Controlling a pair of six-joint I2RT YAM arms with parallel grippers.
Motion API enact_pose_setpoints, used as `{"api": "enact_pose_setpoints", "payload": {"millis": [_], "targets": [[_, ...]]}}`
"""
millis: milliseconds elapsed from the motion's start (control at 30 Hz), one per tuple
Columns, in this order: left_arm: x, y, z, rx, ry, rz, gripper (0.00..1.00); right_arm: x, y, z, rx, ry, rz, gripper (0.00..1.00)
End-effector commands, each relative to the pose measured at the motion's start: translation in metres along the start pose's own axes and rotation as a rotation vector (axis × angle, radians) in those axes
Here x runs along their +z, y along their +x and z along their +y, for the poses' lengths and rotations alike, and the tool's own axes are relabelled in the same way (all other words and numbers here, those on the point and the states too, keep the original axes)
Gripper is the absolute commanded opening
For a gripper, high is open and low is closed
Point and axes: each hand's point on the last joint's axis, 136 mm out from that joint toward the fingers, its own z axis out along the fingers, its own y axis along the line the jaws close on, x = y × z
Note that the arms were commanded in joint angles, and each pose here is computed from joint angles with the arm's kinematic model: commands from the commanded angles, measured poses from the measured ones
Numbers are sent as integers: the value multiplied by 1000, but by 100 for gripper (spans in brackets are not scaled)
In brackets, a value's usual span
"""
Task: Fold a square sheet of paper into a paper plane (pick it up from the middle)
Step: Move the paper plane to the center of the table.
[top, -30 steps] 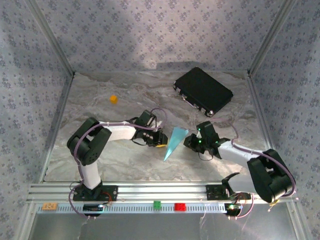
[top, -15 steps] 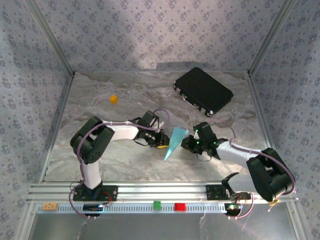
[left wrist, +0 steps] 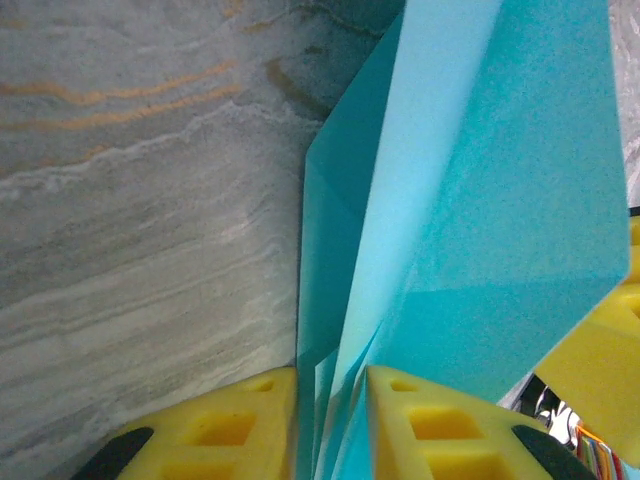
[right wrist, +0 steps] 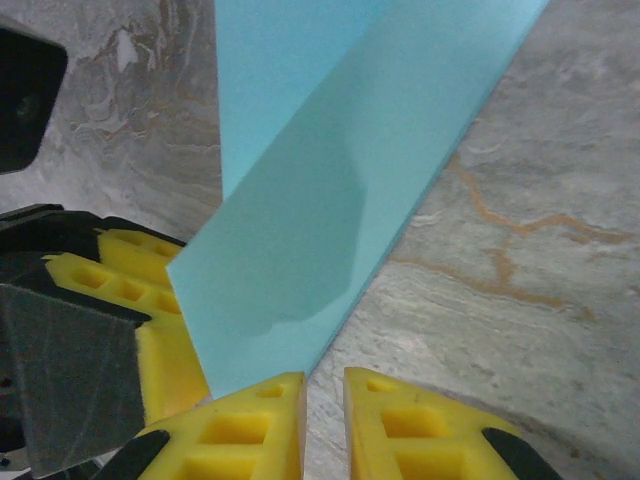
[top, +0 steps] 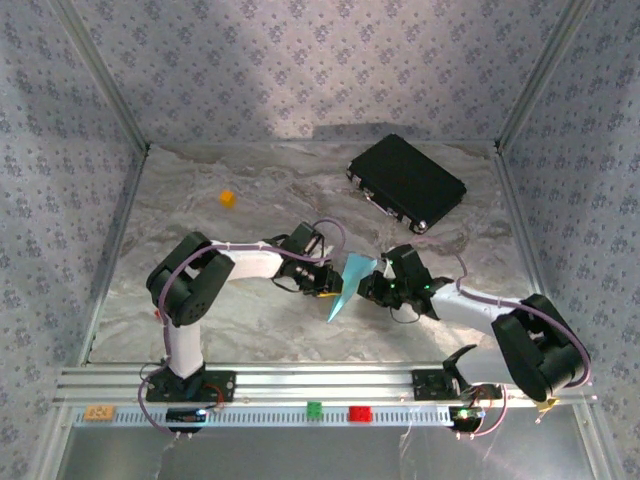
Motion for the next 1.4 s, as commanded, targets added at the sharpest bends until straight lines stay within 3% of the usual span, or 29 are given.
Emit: {"api": "enact_pose_setpoints", "payload": {"millis": [0,533,900,1000,1367], "targets": [[8,7,-7,18,26,48,24,5,8,5,-2,-36,41,18],[7,8,-22,49,104,60,17,13,11,-7,24,8,60,15],[-1,9,-30,79,101,42,6,8,8,-9,25,25,41,15],[-12,5,-32,95,58,-3,5,1,3,-11,23,47,8,15],[-71,-18,8,83,-336,-288,3,-9,-9,-9,-14,119,-31,16]]}}
